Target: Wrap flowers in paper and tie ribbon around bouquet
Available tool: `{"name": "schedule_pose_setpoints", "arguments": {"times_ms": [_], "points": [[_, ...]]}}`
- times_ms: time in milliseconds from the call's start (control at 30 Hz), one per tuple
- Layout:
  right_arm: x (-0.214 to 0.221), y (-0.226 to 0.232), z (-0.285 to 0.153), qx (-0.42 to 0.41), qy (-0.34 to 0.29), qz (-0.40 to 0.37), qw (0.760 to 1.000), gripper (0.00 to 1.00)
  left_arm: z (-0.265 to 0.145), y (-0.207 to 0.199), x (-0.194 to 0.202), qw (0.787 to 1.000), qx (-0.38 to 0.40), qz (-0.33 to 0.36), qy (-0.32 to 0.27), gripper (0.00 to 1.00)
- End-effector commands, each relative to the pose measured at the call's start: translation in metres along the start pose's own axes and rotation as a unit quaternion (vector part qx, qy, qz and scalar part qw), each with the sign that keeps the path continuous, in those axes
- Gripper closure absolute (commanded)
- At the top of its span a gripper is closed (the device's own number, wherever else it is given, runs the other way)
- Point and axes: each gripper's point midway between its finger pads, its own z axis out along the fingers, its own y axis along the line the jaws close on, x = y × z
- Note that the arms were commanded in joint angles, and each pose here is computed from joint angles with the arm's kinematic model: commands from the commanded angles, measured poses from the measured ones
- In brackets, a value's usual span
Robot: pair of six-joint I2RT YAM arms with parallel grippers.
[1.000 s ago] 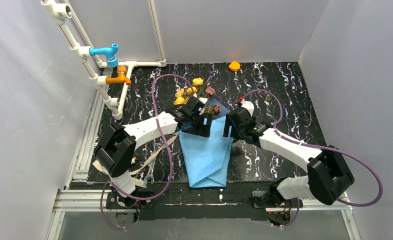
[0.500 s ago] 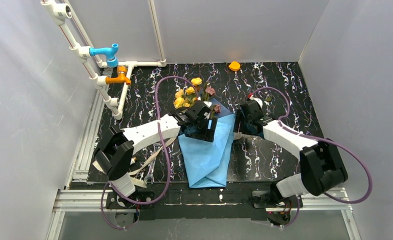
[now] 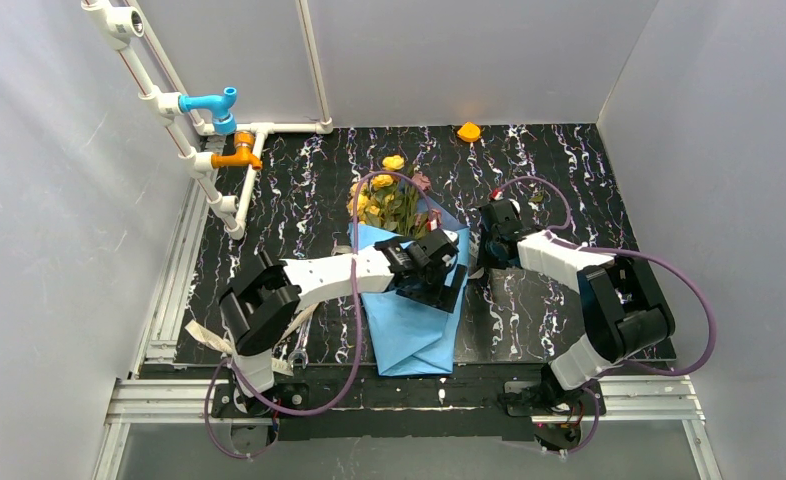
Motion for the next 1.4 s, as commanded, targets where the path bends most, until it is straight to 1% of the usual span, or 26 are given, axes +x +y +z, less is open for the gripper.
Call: {"name": "schedule_pose_setpoints", "arguments": {"times_ms": [0, 33, 67, 167, 200, 267, 333, 400, 500, 533, 633, 667, 700, 767, 867, 1067, 1233, 1367], "points": [[-0.016, 0.005, 0.002, -0.011, -0.018, -0.001, 1.0, 0.76, -0.001, -0.005, -0.005, 0.999, -0.029, 0.013, -0.017, 0.18], [-0.016, 0.005, 0.002, -0.012, -0.017, 0.0, 1.0, 0.8, 0.0, -0.008, -0.007, 0.999, -0.03, 0.017, -0.02, 0.18], [-0.016, 0.004, 0.003, -0.011, -0.016, 0.0, 1.0, 0.82, 0.002, -0.011, -0.006, 0.999, -0.032, 0.022, -0.021, 0.17], [-0.015, 0.005, 0.004, -0.014, -0.012, 0.001, 1.0, 0.9, 0.005, -0.02, -0.007, 0.997, -0.046, 0.047, -0.035, 0.12], [-0.014, 0.005, 0.004, -0.015, -0.011, 0.001, 1.0, 0.91, 0.006, -0.02, -0.01, 0.996, -0.058, 0.055, -0.046, 0.11], [-0.013, 0.005, 0.005, -0.017, -0.009, 0.0, 1.0, 0.98, 0.009, -0.025, -0.009, 0.992, -0.074, 0.08, -0.062, 0.1], [-0.012, 0.004, 0.006, -0.017, -0.006, 0.0, 1.0, 0.99, 0.014, -0.028, -0.008, 0.989, -0.088, 0.095, -0.068, 0.1], [-0.013, 0.004, 0.006, -0.015, -0.007, 0.0, 1.0, 0.99, 0.021, -0.024, -0.006, 0.987, -0.104, 0.099, -0.067, 0.13], [-0.018, 0.0, 0.004, -0.009, -0.008, 0.002, 1.0, 0.99, 0.032, -0.013, 0.001, 0.985, -0.128, 0.097, -0.062, 0.21], [-0.02, -0.002, 0.004, -0.004, -0.009, 0.003, 1.0, 0.99, 0.035, -0.01, 0.004, 0.984, -0.134, 0.099, -0.059, 0.26], [-0.027, -0.008, 0.0, 0.013, -0.011, 0.007, 1.0, 0.99, 0.043, -0.002, 0.011, 0.982, -0.146, 0.106, -0.05, 0.56], [-0.028, -0.012, -0.003, 0.022, -0.011, 0.008, 1.0, 0.99, 0.047, 0.002, 0.014, 0.981, -0.153, 0.11, -0.045, 0.6], [-0.031, -0.014, -0.005, 0.029, -0.014, 0.011, 0.999, 0.99, 0.05, 0.006, 0.016, 0.979, -0.16, 0.116, -0.042, 0.61], [-0.038, -0.023, -0.012, 0.048, -0.027, 0.021, 0.998, 0.99, 0.052, 0.014, 0.018, 0.976, -0.175, 0.127, -0.04, 0.62], [-0.052, -0.04, -0.022, 0.08, -0.052, 0.045, 0.994, 0.99, 0.055, 0.018, 0.016, 0.974, -0.18, 0.133, -0.04, 0.61], [-0.077, -0.082, -0.046, 0.132, -0.094, 0.106, 0.981, 0.99, 0.061, 0.008, 0.004, 0.976, -0.166, 0.133, -0.04, 0.61], [-0.094, -0.118, -0.074, 0.17, -0.139, 0.156, 0.963, 0.99, 0.067, 0.0, -0.009, 0.978, -0.153, 0.132, -0.04, 0.6], [-0.11, -0.14, -0.103, 0.201, -0.189, 0.199, 0.94, 0.99, 0.071, -0.007, -0.018, 0.982, -0.128, 0.129, -0.042, 0.61]]}}
